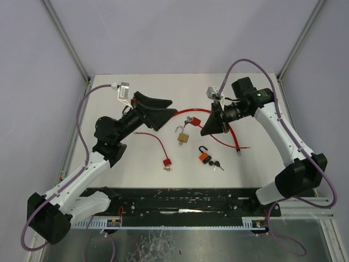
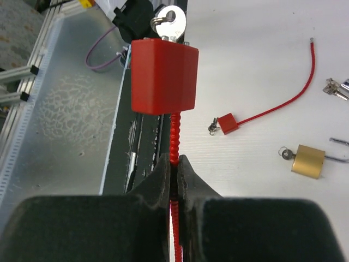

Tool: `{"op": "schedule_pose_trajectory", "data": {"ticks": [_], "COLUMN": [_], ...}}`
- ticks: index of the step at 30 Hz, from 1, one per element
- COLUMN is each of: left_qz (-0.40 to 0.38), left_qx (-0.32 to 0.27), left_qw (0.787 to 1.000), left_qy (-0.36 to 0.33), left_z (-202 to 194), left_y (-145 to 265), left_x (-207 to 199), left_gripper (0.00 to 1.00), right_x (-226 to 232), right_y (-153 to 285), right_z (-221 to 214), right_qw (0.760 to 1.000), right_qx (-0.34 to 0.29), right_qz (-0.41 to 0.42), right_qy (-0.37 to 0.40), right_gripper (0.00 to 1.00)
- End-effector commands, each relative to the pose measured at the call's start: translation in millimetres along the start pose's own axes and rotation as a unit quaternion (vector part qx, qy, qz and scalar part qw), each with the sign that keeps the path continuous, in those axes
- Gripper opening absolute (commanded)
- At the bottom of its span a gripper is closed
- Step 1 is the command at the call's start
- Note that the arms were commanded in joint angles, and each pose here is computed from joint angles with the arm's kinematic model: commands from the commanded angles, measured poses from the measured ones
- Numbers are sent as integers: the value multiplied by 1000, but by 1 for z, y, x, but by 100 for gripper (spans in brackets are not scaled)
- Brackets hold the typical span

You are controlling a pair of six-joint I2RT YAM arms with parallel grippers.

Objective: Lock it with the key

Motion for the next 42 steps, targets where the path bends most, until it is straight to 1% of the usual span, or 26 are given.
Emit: {"op": "schedule_pose_trajectory", "data": {"ticks": [1,2,4,7,10,14,16,20,23,29,31,35,42], "left_qz": [-155,-171,-165,-174,-165,-158,-162,-167,-160,-148,-148,-149,-158], "left_qx": [-21,-16,-24,-57,-56,-65,-68,-63,-64,-92,-97,-93,-91], "left_qw": [985,982,985,983,984,985,984,984,985,984,984,983,981], "left_qy": [-70,-74,-52,-15,-16,-23,-12,7,25,25,35,48,61], "left_z": [23,19,13,6,-4,-16,-27,-47,-53,-50,-49,-57,-59], "left_y": [-6,-6,-5,1,0,-12,-20,-35,-43,-51,-54,-60,-72], "left_x": [-40,-42,-39,-44,-48,-52,-52,-54,-53,-50,-52,-55,-59], "left_gripper": [91,90,85,82,82,83,83,82,81,77,75,72,63], "right_x": [29,31,39,40,43,44,50,61,65,71,73,78,79], "right_y": [32,33,36,56,63,64,65,66,69,70,70,67,63], "right_z": [13,10,8,6,3,7,12,23,30,32,31,32,27], "right_qw": [998,998,997,992,990,989,988,983,983,984,983,983,984], "right_qx": [-58,-61,-71,-117,-126,-140,-149,-172,-174,-172,-172,-170,-165], "right_qz": [-3,-5,-4,-17,-34,-22,-10,43,53,45,49,63,62], "right_qy": [-31,-31,-24,-47,-44,-49,-42,-43,-36,-30,-30,-23,-26], "right_gripper": [0,0,0,0,0,0,0,0,0,0,0,0,0]}}
Point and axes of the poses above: each gripper's point midway between its finger pads, its own y axis back along the fingers, its own x axis along the line the jaws close on, z = x × y, the point moved 7 cm from there along y, back along the fingers, and after that the axes turned 11 degrees about -y, right-handed, at the moved point
